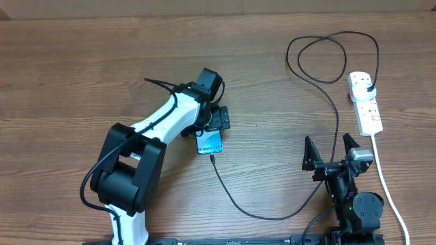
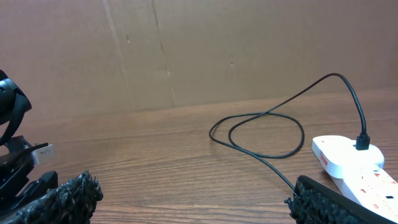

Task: Plug charger to phone and switch on socket

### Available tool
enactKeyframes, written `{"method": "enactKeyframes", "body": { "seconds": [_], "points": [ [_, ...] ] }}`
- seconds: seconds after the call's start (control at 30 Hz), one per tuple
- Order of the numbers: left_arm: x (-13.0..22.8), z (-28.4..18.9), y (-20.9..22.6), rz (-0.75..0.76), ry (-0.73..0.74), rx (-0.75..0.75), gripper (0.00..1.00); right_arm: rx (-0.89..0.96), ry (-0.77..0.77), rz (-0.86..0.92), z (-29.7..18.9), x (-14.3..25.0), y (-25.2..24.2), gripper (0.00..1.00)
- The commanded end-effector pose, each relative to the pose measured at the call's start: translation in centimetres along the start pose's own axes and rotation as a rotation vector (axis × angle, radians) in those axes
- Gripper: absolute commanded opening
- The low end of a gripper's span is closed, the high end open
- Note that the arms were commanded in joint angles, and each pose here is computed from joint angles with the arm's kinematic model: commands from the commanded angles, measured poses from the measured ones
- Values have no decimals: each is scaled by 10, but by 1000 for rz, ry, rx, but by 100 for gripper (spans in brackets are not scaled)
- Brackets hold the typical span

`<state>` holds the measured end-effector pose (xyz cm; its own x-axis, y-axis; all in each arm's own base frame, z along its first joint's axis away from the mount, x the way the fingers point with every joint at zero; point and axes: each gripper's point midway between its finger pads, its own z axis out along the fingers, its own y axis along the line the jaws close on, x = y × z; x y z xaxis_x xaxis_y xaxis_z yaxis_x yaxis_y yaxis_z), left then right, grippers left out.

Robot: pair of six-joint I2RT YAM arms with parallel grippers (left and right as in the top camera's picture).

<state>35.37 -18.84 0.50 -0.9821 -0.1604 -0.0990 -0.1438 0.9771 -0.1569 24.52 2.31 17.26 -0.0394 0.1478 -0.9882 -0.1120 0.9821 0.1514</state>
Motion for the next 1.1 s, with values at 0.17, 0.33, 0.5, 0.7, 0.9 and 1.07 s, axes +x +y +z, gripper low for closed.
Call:
{"method": "enactKeyframes", "body": {
  "seconds": [0.17, 0.33, 0.5, 0.7, 0.9, 1.07],
  "points": [
    [23, 21, 12, 5, 81, -43, 100, -10, 0, -3, 0, 2, 2, 100],
    [28, 21, 12, 3, 104, -37, 100, -10, 0, -3, 0, 2, 2, 100],
    [24, 21, 12, 4, 88, -39, 100, -10, 0, -3, 0, 2, 2, 100],
    [20, 22, 9, 6, 73, -27, 100, -10, 0, -3, 0, 2, 2, 100],
    [11, 22, 11, 7, 33, -40, 100, -10, 0, -3, 0, 2, 2, 100],
    [9, 22, 11, -3, 21, -44, 100, -10, 0, -3, 0, 2, 2, 100]
  ]
}}
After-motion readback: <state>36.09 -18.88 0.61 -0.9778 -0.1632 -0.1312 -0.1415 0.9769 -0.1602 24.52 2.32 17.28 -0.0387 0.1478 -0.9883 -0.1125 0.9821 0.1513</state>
